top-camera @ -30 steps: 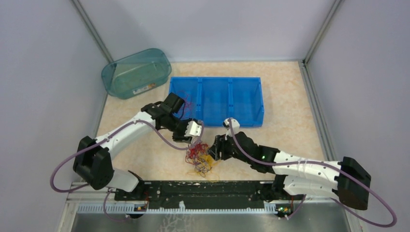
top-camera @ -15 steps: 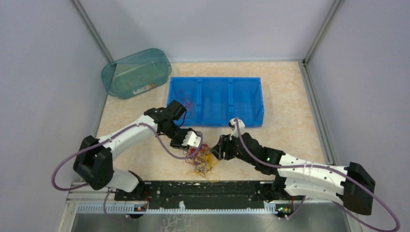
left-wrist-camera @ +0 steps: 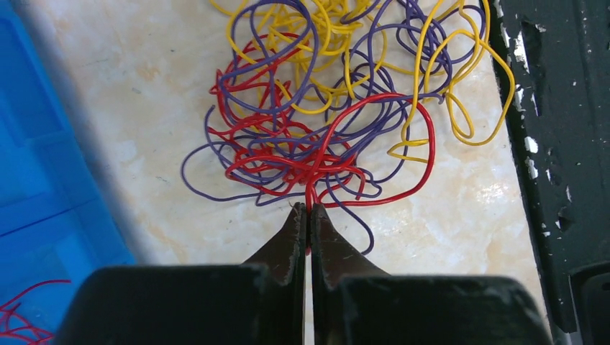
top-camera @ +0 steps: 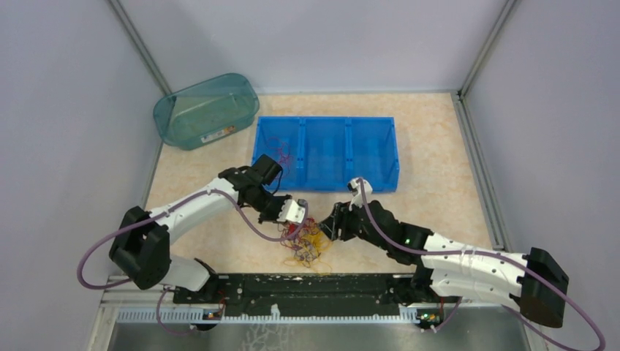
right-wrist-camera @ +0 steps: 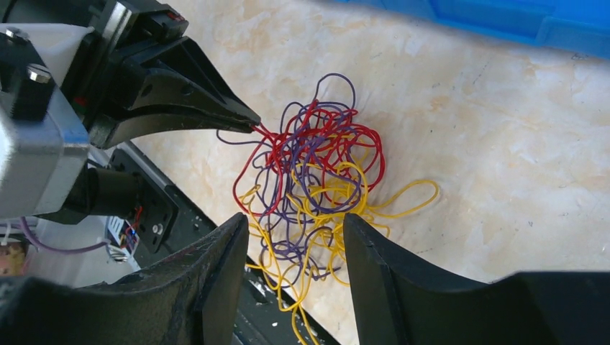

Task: Untangle the cables
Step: Untie the cable.

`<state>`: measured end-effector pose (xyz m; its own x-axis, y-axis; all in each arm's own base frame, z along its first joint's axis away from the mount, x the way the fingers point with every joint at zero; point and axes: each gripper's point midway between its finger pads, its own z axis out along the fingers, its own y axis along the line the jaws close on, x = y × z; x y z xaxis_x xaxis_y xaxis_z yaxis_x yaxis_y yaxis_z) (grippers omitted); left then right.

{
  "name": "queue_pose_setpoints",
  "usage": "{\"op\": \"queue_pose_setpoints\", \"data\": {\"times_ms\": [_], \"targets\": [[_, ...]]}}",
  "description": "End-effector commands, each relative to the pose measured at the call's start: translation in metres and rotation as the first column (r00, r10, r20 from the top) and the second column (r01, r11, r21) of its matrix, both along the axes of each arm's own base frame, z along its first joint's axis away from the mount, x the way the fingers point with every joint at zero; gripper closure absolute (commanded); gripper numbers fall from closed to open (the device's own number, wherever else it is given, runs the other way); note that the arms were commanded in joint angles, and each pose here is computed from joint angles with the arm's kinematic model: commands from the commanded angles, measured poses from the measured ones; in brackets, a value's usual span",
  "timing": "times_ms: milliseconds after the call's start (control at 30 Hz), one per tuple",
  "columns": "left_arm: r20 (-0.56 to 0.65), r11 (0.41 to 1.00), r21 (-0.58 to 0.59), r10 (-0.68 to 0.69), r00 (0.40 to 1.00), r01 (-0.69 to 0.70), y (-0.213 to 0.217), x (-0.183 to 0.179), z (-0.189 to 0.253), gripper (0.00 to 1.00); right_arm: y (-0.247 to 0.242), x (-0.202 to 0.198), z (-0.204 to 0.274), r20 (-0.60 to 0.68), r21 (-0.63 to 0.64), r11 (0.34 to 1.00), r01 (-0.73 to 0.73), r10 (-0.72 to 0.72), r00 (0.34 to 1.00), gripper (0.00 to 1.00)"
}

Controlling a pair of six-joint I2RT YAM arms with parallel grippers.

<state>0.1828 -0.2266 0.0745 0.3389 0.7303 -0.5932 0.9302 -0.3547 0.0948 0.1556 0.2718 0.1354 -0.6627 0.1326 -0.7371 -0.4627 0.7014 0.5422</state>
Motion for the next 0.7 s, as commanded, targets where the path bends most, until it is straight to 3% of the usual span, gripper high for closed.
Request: {"op": "queue_pose_setpoints", "data": {"times_ms": [0,267,667], "targets": [[0.030,0.998,-0.052,0.027,0.999,-0.026,-0.009,0.004,0.037,0.99,0.006,0.006,0.022,0.039,0.087,0.996,0.002,-0.005,0.999,0.47],[0.021,0.970,-0.205,0.137,0.990,-0.129,-0.023,0.003,0.115,1.00,0.021,0.007,0.048,0.131,0.112,0.991,-0.079,0.064,0.989,0.34],[-0.178,0.840,-0.386,0.339,0.924,-0.382,-0.042,-0.002,0.189,1.00,0.046,0.012,0.126,0.395,0.160,0.961,-0.226,0.147,0.907,0.25]]}}
